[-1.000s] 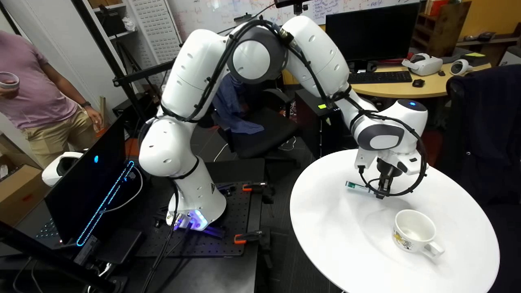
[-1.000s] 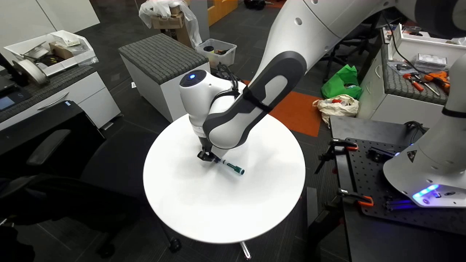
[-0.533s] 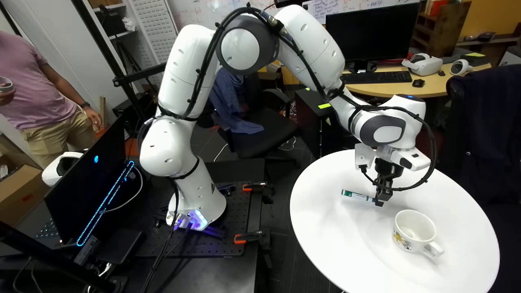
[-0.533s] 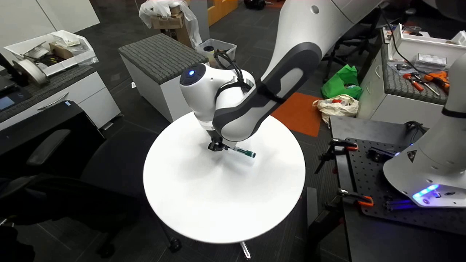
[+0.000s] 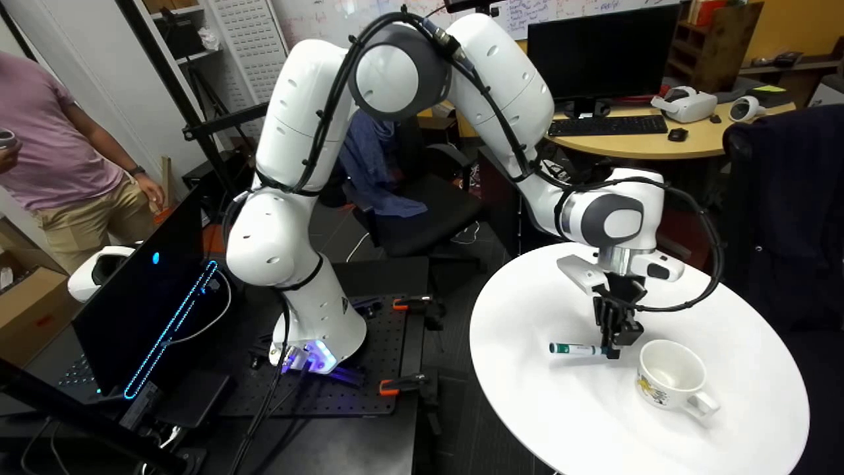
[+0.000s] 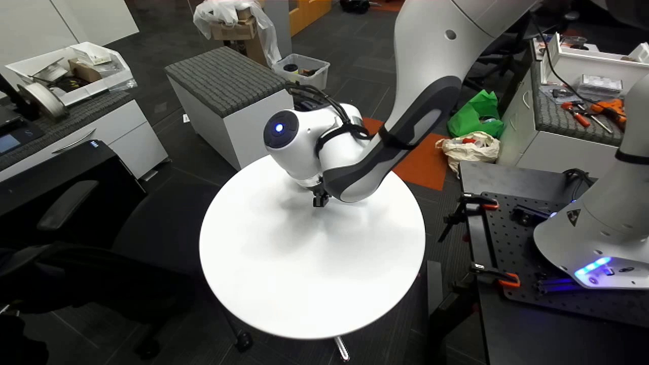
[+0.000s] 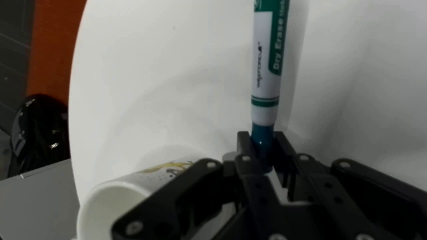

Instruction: Pick the marker then put it back on the table

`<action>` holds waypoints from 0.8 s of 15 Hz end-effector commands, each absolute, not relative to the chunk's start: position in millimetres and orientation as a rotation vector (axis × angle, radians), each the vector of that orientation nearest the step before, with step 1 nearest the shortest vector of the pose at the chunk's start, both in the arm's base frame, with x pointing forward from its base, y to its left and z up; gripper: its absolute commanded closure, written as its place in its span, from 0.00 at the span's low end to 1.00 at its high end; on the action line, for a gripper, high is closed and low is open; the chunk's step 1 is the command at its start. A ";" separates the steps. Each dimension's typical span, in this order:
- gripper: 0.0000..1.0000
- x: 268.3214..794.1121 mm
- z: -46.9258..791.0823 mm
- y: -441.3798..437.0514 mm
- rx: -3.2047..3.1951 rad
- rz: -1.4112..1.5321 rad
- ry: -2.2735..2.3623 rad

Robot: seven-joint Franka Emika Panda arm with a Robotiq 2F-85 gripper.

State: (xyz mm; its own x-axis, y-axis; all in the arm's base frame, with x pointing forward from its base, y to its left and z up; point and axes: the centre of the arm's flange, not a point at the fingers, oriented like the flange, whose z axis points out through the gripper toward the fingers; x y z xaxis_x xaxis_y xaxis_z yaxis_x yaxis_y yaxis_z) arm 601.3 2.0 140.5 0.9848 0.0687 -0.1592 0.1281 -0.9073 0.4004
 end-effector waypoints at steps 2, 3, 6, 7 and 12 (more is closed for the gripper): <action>0.95 573.4 139.9 7.0 2.589 -0.233 0.466; 0.95 567.7 139.2 10.6 2.570 -0.227 0.540; 0.95 553.3 142.3 22.2 2.503 -0.166 0.743; 0.95 549.1 144.5 26.9 2.485 -0.130 0.805; 0.95 530.0 159.2 44.2 2.480 0.052 1.022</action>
State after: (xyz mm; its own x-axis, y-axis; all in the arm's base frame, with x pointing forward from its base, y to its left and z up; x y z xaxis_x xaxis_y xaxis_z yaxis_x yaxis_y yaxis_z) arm 553.2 43.1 136.3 0.7740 0.6023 -0.1955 0.6165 -0.6464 0.4496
